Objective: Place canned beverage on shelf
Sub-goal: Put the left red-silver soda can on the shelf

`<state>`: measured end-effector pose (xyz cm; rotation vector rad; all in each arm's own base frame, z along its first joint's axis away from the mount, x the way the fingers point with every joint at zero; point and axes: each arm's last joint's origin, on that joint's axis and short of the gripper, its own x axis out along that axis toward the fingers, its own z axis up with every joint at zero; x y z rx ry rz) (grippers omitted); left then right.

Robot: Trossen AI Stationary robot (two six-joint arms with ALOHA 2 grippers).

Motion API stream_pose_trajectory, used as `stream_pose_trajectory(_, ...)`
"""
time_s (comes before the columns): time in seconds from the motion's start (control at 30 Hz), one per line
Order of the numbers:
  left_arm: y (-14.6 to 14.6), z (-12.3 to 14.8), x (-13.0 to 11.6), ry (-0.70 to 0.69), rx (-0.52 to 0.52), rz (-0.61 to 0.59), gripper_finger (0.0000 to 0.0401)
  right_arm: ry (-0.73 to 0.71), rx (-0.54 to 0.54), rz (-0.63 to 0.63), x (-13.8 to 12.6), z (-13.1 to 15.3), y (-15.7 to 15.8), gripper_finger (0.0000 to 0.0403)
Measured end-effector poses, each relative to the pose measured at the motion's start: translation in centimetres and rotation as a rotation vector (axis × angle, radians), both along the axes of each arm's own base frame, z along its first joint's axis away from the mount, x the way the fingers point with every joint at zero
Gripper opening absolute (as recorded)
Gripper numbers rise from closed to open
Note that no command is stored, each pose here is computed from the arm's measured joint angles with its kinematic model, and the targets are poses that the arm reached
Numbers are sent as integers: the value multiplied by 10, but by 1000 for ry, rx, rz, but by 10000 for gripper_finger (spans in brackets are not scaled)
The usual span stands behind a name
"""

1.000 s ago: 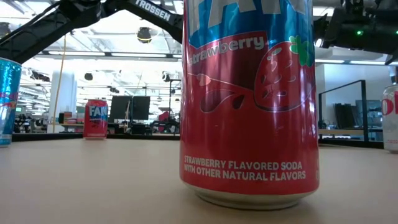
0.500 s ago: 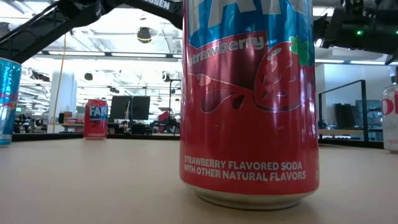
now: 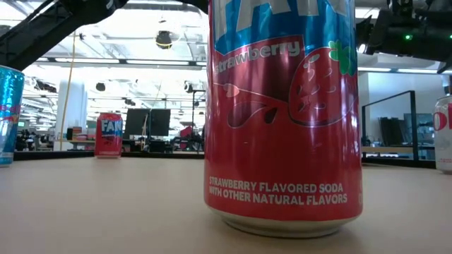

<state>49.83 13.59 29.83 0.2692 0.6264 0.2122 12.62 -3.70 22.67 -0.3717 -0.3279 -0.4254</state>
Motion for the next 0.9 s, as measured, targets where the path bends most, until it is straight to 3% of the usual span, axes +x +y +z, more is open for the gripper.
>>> stream_pose_trajectory(0.23, 15, -6, -8, 67, -16, 52, 49, 0, 0, 0, 0, 0, 0, 29)
stream_pose_trajectory(0.3, 21, -7, -10, 63, -32, 65, 14, 0, 0, 0, 0, 0, 0, 29)
stream_pose_trajectory(0.57, 39, -7, -16, 42, -112, 81, 1, 0, 0, -1, 0, 0, 0, 29)
stream_pose_trajectory(0.9, 34, -7, -14, 32, -143, 38, 2, 0, 0, -1, 0, 0, 0, 29)
